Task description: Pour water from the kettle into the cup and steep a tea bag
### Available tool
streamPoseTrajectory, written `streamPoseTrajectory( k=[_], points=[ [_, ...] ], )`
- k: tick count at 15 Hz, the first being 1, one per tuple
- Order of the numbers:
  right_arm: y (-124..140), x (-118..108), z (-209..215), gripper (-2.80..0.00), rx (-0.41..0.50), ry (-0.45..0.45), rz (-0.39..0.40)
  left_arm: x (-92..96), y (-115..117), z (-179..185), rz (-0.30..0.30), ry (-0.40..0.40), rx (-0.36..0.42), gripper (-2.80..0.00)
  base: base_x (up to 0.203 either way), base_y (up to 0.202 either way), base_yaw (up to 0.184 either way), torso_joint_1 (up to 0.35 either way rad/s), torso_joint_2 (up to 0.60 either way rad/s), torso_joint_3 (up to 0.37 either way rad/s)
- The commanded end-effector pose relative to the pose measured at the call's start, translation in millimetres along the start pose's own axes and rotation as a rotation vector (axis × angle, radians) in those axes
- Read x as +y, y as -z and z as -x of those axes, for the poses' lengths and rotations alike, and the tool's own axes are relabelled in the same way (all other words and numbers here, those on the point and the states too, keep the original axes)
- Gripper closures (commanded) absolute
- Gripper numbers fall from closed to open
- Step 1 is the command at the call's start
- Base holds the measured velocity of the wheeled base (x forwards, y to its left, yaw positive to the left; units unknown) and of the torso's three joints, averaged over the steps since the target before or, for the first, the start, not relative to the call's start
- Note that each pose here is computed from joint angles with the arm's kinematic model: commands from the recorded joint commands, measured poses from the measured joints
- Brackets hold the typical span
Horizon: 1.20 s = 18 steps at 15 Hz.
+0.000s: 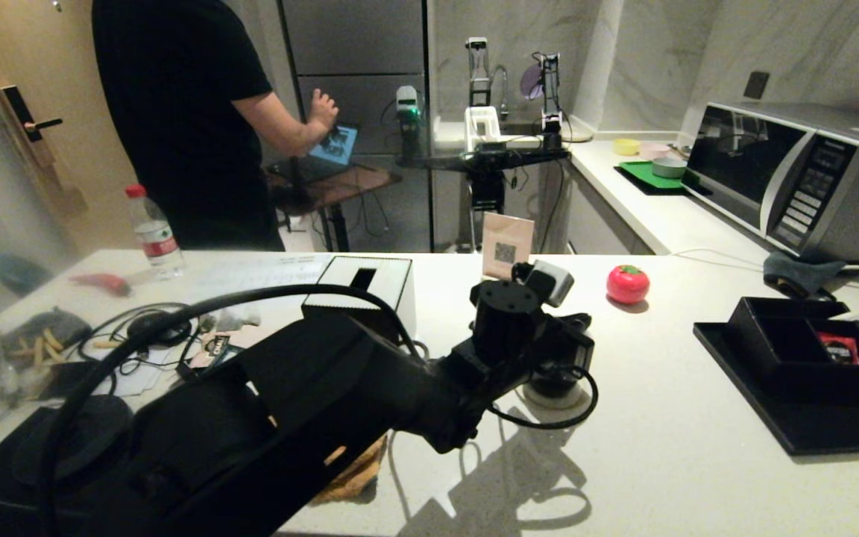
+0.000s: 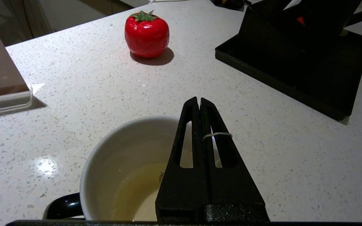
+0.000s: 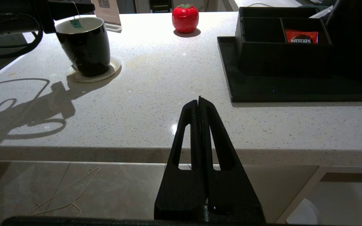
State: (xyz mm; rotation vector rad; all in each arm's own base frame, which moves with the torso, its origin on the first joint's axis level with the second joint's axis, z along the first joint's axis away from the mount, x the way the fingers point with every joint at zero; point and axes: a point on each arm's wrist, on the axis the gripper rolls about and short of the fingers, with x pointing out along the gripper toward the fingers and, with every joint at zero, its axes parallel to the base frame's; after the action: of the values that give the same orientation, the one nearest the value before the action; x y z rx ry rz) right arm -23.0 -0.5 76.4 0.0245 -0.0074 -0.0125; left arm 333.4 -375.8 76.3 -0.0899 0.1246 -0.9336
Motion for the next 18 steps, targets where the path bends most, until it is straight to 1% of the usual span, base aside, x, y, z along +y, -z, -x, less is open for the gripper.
streamPoseTrajectory(
  k=[1, 4, 7, 11, 14, 16, 18],
  points=[
    [0.0, 0.0, -0.1, 0.00, 0.001, 0.000, 0.000, -0.7, -0.1, -0.7, 0.000, 0.003, -0.006, 0.00, 0.000, 0.000, 0.000, 0.000, 0.00, 0.000],
    [0.0, 0.0, -0.1, 0.00, 0.001, 0.000, 0.000, -7.5, -16.1, 1.4, -0.004, 0.016, -0.040, 0.00, 0.000, 0.000, 0.000, 0.000, 0.00, 0.000],
    [0.0, 0.0, -0.1, 0.00, 0.001, 0.000, 0.000, -16.5, -43.6, 6.8, -0.009, 0.033, -0.093, 0.00, 0.000, 0.000, 0.000, 0.000, 0.00, 0.000],
    [0.0, 0.0, -0.1, 0.00, 0.001, 0.000, 0.000, -21.3, -78.3, 15.7, -0.052, 0.035, -0.147, 0.00, 0.000, 0.000, 0.000, 0.000, 0.00, 0.000],
    [0.4, 0.0, -0.2, 0.00, 0.003, 0.000, 0.000, -20.7, -84.3, 18.1, -0.054, 0.033, -0.155, 0.00, 0.000, 0.000, 0.000, 0.000, 0.00, 0.000],
    [0.0, 0.0, -0.1, 0.00, 0.001, 0.000, 0.000, -18.8, -81.1, 17.5, -0.054, 0.029, -0.147, 0.00, 0.000, 0.000, 0.000, 0.000, 0.00, 0.000],
    [0.0, 0.0, -0.1, 0.00, 0.001, 0.000, 0.000, -17.2, -71.2, 14.4, -0.051, 0.023, -0.125, 0.00, 0.000, 0.000, 0.000, 0.000, 0.00, 0.000]
  ],
)
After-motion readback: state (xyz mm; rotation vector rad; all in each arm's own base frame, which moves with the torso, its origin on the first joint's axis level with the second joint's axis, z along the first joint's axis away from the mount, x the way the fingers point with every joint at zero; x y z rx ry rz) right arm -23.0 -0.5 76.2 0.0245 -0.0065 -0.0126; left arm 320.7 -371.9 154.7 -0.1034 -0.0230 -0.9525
